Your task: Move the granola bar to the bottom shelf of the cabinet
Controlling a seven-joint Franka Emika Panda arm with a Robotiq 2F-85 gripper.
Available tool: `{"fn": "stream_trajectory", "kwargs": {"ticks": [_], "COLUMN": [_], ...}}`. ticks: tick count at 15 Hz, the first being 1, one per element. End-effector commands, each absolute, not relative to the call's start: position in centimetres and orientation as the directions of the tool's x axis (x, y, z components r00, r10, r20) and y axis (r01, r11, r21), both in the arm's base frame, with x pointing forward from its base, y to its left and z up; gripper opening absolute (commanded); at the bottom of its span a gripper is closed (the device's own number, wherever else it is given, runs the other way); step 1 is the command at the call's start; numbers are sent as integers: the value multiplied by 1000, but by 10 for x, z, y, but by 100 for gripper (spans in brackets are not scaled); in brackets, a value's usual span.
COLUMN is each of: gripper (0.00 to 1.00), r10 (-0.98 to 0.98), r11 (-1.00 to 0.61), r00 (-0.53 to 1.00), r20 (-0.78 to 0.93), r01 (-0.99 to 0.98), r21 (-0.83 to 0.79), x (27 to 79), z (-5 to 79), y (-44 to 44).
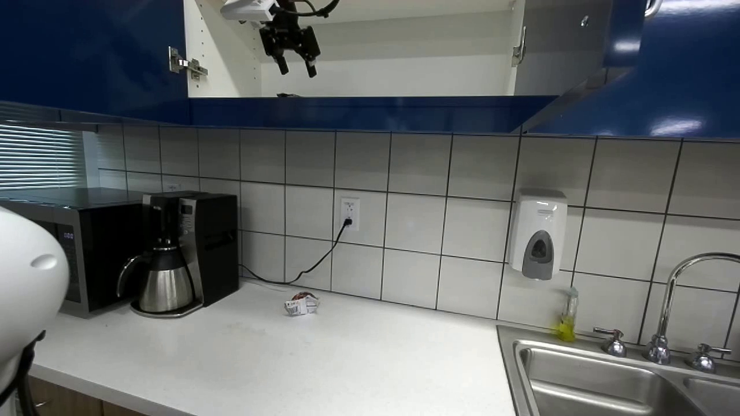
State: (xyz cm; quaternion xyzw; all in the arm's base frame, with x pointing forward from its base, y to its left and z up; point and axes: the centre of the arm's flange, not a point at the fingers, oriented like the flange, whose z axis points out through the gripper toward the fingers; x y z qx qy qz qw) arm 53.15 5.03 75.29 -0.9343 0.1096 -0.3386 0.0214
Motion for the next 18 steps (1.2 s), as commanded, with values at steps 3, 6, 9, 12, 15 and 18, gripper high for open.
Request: {"fn": "stream_trajectory", "kwargs": {"ticks": [3, 6, 9, 12, 15, 18], "gripper": [100, 100, 100, 100, 100, 100], "r10": [-158, -128, -98, -74, -46, -35], "r11": [-986, -990, -994, -996, -999, -999], "r00": [760, 776, 789, 807, 832, 856], "r20": [631, 618, 606, 586, 552, 515], "r01": [-159, -137, -113, -88, -51, -31], "r21": [-56, -33, -13, -5, -6, -15], "x": [480, 460, 441, 426, 412, 397], "z": [732, 720, 704, 682, 653, 616], "y": [38, 31, 22, 12, 3, -5]}}
